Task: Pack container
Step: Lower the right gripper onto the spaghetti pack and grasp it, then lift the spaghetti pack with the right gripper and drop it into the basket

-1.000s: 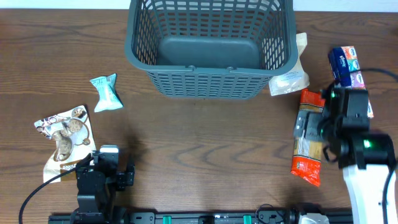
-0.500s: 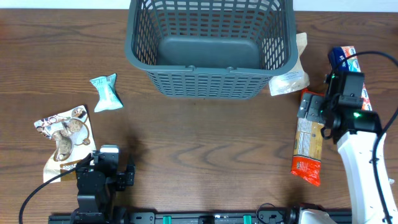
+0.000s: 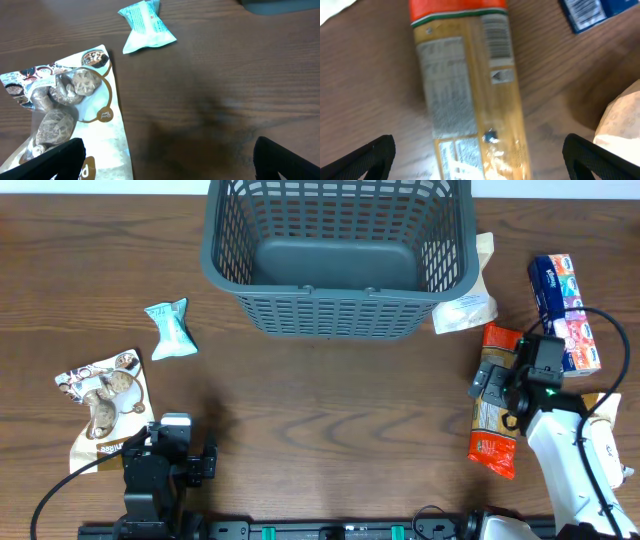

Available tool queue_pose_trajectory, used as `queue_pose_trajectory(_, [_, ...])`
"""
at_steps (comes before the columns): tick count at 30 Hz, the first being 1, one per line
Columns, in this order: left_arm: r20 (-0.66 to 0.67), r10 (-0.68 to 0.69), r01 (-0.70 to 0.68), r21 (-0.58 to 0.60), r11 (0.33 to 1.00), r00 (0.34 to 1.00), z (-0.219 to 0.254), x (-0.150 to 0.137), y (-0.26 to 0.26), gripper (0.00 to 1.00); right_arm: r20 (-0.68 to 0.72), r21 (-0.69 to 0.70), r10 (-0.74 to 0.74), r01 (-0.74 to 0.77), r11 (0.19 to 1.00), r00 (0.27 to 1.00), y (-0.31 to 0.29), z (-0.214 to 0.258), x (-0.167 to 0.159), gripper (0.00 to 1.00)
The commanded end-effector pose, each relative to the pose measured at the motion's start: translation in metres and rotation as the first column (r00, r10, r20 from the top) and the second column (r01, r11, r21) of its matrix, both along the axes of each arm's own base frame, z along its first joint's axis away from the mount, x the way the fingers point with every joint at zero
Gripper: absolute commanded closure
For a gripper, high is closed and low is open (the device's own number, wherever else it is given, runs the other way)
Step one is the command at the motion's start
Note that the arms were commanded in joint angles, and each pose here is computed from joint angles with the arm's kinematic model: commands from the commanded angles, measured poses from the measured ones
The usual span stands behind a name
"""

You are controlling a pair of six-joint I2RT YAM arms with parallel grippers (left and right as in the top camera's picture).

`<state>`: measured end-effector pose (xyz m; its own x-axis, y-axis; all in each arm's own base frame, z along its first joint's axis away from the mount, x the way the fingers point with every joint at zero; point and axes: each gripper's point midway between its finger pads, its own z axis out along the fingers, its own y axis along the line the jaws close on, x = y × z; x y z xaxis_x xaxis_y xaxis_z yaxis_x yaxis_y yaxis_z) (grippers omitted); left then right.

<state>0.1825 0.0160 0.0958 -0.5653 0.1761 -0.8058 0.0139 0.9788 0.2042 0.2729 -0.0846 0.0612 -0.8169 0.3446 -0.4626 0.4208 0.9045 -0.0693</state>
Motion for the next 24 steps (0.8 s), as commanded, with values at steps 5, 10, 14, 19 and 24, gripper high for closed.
queue_pose_trajectory(5, [0.010,-0.009,0.009,0.007,1.000,1.000,0.003,0.000,-0.001,0.02,-0.014,0.050,-0.039,0.040,0.998,0.999,-0.012,-0.024,0.001,0.01])
queue_pose_trajectory(10, [0.010,-0.009,0.009,0.007,1.000,1.000,0.003,0.000,-0.001,0.01,-0.057,0.080,-0.050,0.054,0.995,0.997,-0.012,-0.047,0.003,0.01])
queue_pose_trajectory(14, [0.010,-0.009,0.009,0.007,1.000,1.000,0.003,0.000,-0.001,0.01,-0.092,0.088,-0.048,0.057,0.995,0.995,-0.012,-0.061,0.003,0.01])
queue_pose_trajectory(19, [0.011,-0.009,0.009,0.007,1.000,1.000,0.003,0.000,-0.001,0.01,-0.116,0.094,-0.047,0.058,0.994,0.992,-0.012,-0.074,0.003,0.01])
queue_pose_trajectory(24, [0.011,-0.009,0.009,0.007,1.000,1.000,0.003,0.000,-0.001,0.01,-0.119,0.094,-0.047,0.059,0.994,0.992,-0.012,-0.076,0.004,0.59])
